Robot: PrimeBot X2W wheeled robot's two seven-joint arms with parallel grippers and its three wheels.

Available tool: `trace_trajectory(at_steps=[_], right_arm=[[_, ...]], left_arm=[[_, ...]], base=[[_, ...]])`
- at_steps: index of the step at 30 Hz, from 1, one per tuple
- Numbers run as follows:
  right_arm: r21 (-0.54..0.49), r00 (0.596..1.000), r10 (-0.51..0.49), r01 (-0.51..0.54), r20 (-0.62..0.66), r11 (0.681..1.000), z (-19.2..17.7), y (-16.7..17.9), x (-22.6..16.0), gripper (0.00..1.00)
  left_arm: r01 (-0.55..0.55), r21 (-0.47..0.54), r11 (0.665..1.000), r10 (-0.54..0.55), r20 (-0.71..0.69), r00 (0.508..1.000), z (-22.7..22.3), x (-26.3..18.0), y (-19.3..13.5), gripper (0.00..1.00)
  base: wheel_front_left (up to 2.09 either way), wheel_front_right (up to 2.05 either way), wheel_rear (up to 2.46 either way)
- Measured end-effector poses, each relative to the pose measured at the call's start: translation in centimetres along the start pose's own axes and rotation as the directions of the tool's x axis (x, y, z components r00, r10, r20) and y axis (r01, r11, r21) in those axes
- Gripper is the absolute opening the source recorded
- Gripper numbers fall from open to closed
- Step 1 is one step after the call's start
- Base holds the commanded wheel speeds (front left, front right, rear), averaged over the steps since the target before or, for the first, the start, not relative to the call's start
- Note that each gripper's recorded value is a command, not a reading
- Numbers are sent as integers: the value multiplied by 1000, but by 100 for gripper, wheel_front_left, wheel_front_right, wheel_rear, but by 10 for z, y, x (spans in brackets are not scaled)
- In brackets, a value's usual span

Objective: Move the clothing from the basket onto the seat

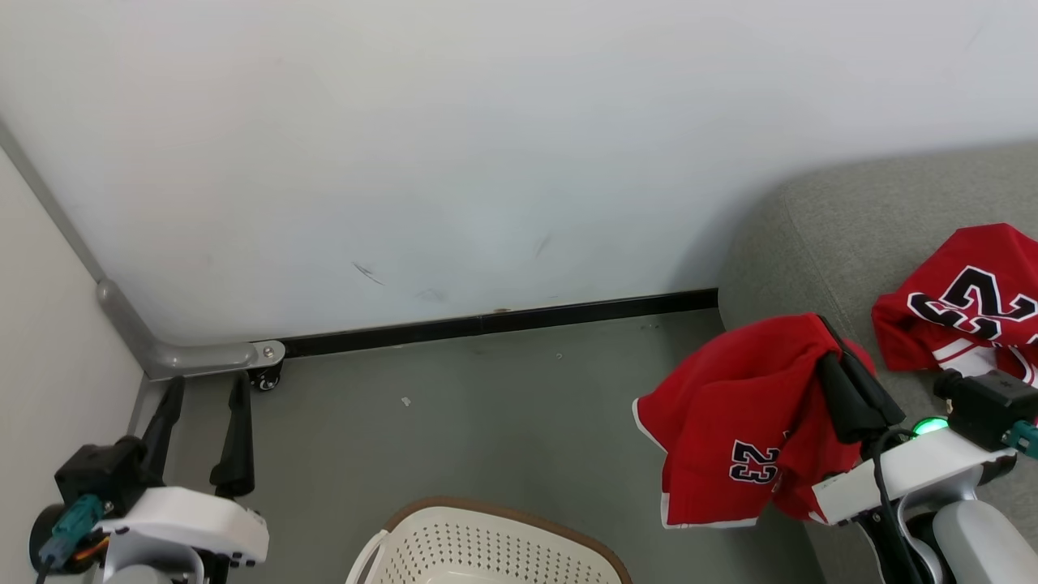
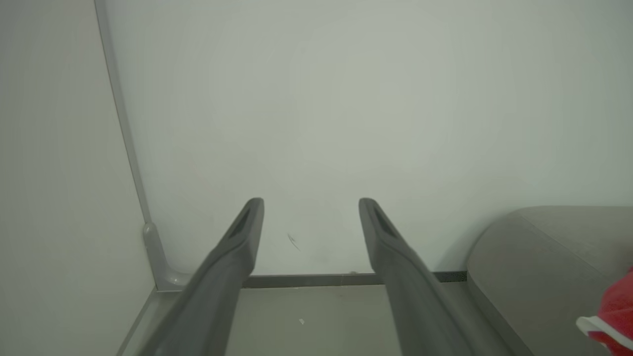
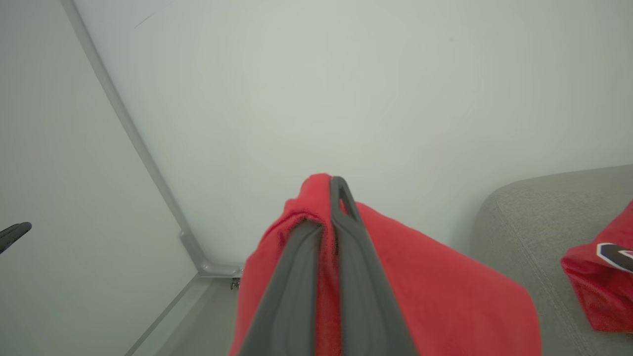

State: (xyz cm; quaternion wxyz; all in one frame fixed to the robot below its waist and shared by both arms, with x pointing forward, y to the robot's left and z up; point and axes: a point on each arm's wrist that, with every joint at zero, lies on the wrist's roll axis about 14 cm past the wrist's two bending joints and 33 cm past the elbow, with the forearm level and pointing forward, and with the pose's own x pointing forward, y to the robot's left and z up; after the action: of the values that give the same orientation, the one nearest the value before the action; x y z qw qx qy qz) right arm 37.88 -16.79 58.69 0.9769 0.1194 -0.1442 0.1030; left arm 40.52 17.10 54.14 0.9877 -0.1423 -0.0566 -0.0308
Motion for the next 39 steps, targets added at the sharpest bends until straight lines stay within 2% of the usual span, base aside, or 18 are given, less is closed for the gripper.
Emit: trace_trajectory(at_steps=[12, 23, 30, 39], right_arm=[[9, 1000, -21, 21, 2, 1000, -1, -1, -9, 0], [-19, 999, -48, 49, 25, 999, 7, -10, -14, 0], [-50, 993, -107, 110, 49, 993, 17, -27, -24, 0], [-83, 971, -221, 228, 90, 970, 32, -57, -47, 0]], left_arm=[[-44, 5, 999, 44, -39, 998, -13, -12, 15, 100], [-23, -6, 1000, 23, -38, 999, -15, -11, 7, 100], [31, -17, 999, -32, -47, 998, -21, -7, -10, 100], [129, -31, 991, -131, -69, 989, -32, 0, -42, 100]], base=[[0, 0, 0], [0, 0, 0], [0, 0, 0], [0, 0, 0]])
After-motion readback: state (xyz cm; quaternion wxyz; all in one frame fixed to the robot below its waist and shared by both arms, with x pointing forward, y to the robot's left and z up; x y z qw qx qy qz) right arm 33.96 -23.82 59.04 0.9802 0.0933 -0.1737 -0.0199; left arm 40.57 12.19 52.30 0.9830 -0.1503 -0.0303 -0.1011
